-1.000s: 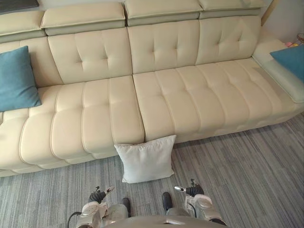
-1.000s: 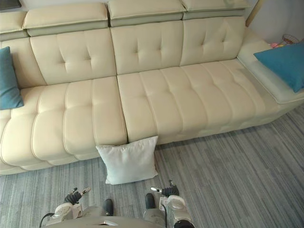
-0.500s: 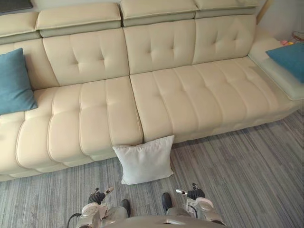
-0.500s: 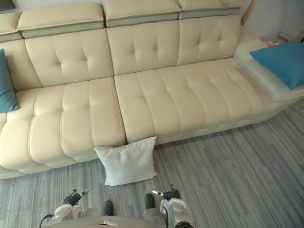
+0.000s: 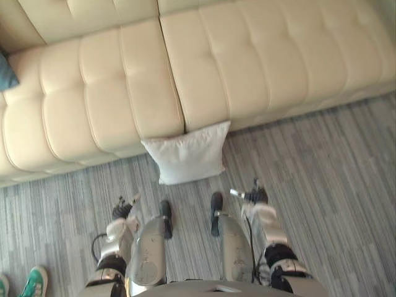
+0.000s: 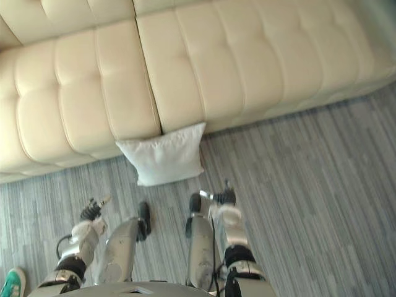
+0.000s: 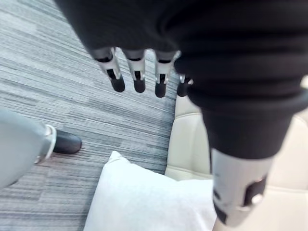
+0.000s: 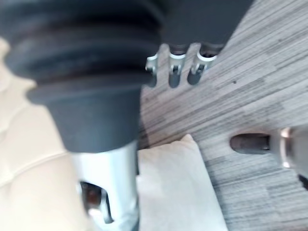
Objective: Pick up cushions and gather them together orderly.
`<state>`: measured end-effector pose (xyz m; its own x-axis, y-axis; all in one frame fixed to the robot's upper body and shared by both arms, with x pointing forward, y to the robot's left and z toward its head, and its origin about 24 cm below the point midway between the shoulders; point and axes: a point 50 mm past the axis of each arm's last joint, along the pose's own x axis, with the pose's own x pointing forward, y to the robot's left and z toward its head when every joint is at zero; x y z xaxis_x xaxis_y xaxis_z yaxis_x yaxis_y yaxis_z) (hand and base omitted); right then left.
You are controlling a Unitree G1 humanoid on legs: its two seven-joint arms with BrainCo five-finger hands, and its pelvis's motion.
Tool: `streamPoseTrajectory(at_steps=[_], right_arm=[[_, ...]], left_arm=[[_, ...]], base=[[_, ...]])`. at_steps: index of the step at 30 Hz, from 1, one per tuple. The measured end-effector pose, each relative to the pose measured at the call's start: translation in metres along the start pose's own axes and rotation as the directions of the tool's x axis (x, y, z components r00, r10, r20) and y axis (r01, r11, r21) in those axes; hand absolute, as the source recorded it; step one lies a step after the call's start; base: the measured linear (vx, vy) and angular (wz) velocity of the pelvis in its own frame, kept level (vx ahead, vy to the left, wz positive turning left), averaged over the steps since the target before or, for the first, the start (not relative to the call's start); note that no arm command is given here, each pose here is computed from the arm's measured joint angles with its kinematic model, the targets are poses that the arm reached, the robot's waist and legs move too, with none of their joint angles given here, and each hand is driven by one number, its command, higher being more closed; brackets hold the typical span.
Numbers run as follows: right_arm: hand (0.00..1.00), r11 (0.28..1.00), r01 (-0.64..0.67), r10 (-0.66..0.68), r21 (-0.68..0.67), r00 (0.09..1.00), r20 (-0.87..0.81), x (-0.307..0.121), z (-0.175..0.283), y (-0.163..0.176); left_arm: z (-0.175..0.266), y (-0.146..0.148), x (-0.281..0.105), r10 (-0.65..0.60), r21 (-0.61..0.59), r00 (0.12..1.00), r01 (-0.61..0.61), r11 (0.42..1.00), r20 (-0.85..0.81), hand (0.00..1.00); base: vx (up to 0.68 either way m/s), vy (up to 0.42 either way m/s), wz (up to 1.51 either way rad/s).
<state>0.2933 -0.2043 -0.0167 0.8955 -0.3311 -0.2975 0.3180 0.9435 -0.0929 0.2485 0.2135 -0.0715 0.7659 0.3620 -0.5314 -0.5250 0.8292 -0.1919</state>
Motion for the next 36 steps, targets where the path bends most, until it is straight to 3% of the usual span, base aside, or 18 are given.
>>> streamPoseTrajectory(at_steps=[8,12,19,24,32,35,36], right_arm=[[0.0,0.996,0.083,-0.084,0.02,0.937,0.338,0.029,0.121,-0.013],[0.0,0.991,0.12,-0.131,0.052,0.868,0.478,0.03,0.181,-0.024],[0.0,0.987,0.109,-0.161,0.122,0.774,0.612,0.02,0.241,-0.027],[0.0,0.992,0.066,-0.123,0.108,0.72,0.683,0.01,0.273,-0.012],[0.0,0.993,-0.109,0.011,0.053,0.516,0.856,-0.045,0.331,0.05],[0.0,0.983,-0.173,0.025,0.062,0.462,0.886,-0.062,0.337,0.068],[1.0,0.978,-0.199,0.04,0.058,0.457,0.889,-0.066,0.336,0.077]], left_arm=[[0.082,-0.028,0.016,-0.032,-0.132,0.974,0.063,0.989,0.223,0.0],[0.123,-0.039,0.017,-0.043,-0.13,0.943,0.09,0.987,0.329,0.0],[0.194,-0.043,0.005,-0.045,-0.118,0.847,0.126,0.985,0.53,0.0],[0.236,-0.051,-0.007,-0.039,-0.125,0.777,0.15,0.981,0.628,0.0],[0.279,-0.113,-0.055,-0.209,0.022,0.586,0.309,0.951,0.783,0.0],[0.286,-0.127,-0.07,-0.231,0.068,0.524,0.312,0.948,0.82,0.0],[0.291,-0.135,-0.077,-0.24,0.096,0.492,0.301,0.949,0.837,1.0]], base=[[-0.06,-0.045,-0.02],[-0.06,-0.006,0.1],[-0.08,-0.014,0.05],[-0.07,-0.004,0.04],[-0.05,0.005,0.02],[-0.04,0.007,0.02],[-0.04,0.004,0.0]])
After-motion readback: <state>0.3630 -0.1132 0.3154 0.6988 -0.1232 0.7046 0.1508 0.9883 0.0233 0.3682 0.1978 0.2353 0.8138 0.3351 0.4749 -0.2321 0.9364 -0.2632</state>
